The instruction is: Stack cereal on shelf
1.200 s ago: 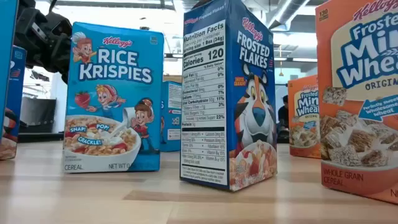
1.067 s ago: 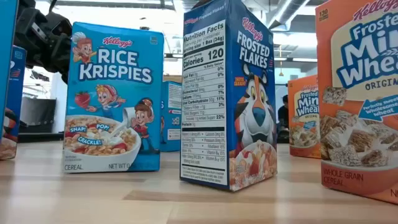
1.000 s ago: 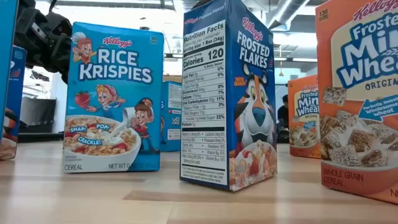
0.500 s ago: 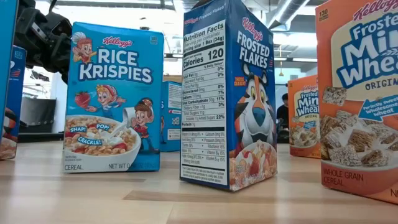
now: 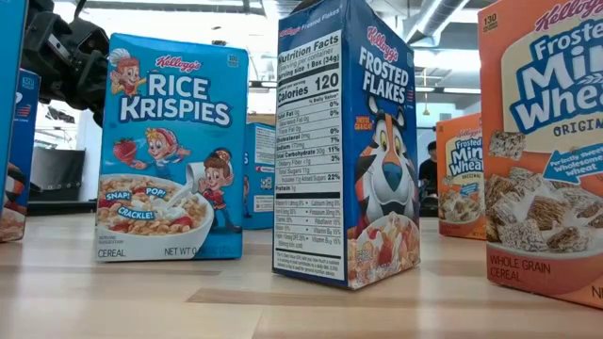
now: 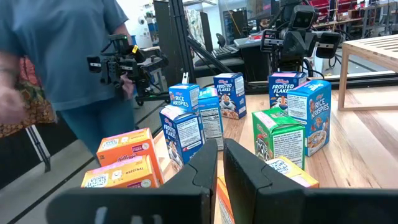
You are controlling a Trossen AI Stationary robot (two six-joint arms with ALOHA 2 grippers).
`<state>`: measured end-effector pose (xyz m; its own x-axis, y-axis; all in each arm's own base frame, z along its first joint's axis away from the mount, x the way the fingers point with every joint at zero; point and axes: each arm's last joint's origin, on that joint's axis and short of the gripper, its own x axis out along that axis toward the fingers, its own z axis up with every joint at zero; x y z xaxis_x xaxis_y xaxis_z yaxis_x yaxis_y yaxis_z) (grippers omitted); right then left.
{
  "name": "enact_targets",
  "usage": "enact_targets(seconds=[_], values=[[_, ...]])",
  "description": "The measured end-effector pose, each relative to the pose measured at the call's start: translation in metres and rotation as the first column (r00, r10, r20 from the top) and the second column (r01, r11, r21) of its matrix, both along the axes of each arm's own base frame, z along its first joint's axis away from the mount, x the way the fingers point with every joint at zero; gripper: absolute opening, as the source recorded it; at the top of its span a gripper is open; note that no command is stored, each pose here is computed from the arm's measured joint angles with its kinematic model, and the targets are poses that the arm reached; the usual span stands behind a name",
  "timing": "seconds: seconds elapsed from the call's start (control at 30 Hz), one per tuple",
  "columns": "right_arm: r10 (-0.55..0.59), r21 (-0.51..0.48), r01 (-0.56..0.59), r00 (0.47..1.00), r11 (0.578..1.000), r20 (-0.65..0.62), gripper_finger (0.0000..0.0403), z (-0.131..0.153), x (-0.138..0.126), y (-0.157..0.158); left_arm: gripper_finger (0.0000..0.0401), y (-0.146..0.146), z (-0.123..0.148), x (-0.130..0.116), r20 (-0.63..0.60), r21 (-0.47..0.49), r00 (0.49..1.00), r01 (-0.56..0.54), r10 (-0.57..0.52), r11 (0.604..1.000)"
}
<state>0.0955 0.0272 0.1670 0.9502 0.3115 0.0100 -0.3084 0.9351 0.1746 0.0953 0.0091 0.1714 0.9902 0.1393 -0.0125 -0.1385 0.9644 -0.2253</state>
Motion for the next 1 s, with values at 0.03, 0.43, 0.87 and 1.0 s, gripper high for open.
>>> enact_targets(seconds=[0.03,0.43,0.87,1.0], values=[[0.0,0.0,0.0,1.0,1.0,0.0,0.0055,0.0,0.0,0.0,0.0,0.0,0.0,0.0,0.001,0.0,1.0,0.0,0.0,1.0],[0.0,0.0,0.0,1.0,1.0,0.0,0.0055,0.0,0.0,0.0,0.0,0.002,0.004,0.001,0.119,-0.206,0.991,-0.032,0.058,0.978],[-0.025,-0.452,0.079,0.992,0.888,0.124,0.0055,-0.001,0.001,-0.004,0.0,0.007,0.009,-0.001,0.243,-0.752,0.924,-0.012,0.294,0.659],[-0.022,-0.474,0.082,0.991,0.877,0.131,0.0055,-0.001,0.001,-0.004,0.0,0.01,0.009,-0.003,0.241,-0.821,0.876,-0.046,0.419,0.57]])
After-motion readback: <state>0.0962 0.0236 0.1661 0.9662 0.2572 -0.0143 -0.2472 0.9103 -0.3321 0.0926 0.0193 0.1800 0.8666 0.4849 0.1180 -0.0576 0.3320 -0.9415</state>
